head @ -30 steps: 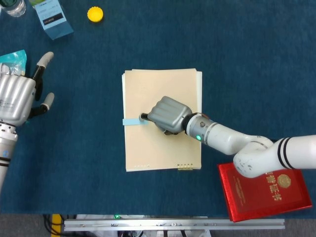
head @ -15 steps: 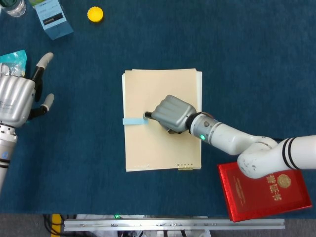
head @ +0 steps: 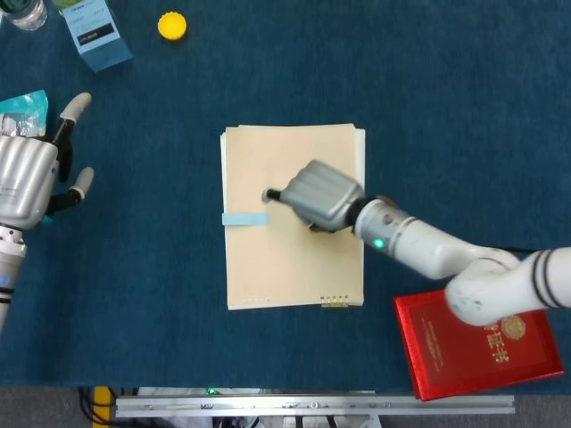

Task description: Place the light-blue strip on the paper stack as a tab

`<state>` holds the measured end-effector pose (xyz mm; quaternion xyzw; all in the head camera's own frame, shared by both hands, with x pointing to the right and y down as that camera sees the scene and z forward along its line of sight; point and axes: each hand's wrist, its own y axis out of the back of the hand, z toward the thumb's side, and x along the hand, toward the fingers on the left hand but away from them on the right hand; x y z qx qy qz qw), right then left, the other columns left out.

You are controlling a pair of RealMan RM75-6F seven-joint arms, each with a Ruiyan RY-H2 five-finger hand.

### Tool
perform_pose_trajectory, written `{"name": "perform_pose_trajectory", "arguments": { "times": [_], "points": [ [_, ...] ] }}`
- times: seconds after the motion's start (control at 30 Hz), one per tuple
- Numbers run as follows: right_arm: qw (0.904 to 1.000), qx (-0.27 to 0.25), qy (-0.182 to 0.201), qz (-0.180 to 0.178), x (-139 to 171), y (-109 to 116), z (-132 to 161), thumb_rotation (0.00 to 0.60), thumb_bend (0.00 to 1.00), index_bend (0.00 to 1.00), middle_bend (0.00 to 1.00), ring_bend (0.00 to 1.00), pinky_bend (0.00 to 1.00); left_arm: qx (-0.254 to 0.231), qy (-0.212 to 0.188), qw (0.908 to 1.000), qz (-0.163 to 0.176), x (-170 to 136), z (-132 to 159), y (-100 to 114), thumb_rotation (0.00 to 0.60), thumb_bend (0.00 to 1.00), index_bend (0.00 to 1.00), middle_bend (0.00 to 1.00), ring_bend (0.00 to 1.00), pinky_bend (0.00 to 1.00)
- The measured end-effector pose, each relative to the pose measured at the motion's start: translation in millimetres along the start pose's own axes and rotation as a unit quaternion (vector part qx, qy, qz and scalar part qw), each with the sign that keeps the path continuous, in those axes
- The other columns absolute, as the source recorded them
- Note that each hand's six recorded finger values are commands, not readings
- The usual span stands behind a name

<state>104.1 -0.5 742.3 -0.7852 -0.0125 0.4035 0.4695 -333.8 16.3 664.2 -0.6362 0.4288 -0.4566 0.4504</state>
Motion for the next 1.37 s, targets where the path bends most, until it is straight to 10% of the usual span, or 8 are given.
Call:
{"name": "perform_pose_trajectory", "arguments": {
  "times": [0.27,0.43,0.63,0.83,1.03,1.37],
  "points": [
    [0.9930,-0.014,-0.087,-0.079,62.6,23.2,-58.4,0.600,0.98,0.23,1.00,1.00,1.00,0.001,0.005,1.0000,0.004,-2.5,-7.0,4.1,0.600,0.34,0.08,0.69,0.70,0.74],
    [0.9749,-0.015,-0.174,-0.138,125.8,27.4,-103.4,0.600,0.72,0.23,0.97,0.99,1.00,0.004,0.015,0.9998,0.011,-4.5,-14.4,7.1,0.600,0.34,0.08,0.65,0.67,0.65],
    [0.9326,-0.010,-0.315,-0.176,233.0,14.5,-158.1,0.600,0.52,0.23,0.83,0.83,1.00,0.022,0.030,0.9991,0.020,-11.2,-26.7,11.8,0.600,0.34,0.08,0.58,0.62,0.58],
    [0.8822,-0.016,-0.426,-0.200,332.2,-5.4,-182.7,0.600,0.29,0.23,0.59,0.57,0.73,0.035,0.056,0.9975,0.026,-26.1,-40.2,19.3,0.600,0.34,0.08,0.50,0.53,0.52],
    [0.8583,-0.020,-0.468,-0.209,391.3,-32.4,-185.7,0.600,0.14,0.19,0.38,0.35,0.48,0.045,0.075,0.9956,0.032,-46.6,-46.8,26.5,0.600,0.34,0.08,0.43,0.45,0.46],
    [0.8537,-0.017,-0.472,-0.220,426.8,-59.9,-182.8,0.600,0.11,0.16,0.36,0.32,0.46,0.062,0.110,0.9904,0.056,-87.2,-54.3,43.1,0.600,0.34,0.08,0.43,0.45,0.45]
  ]
}}
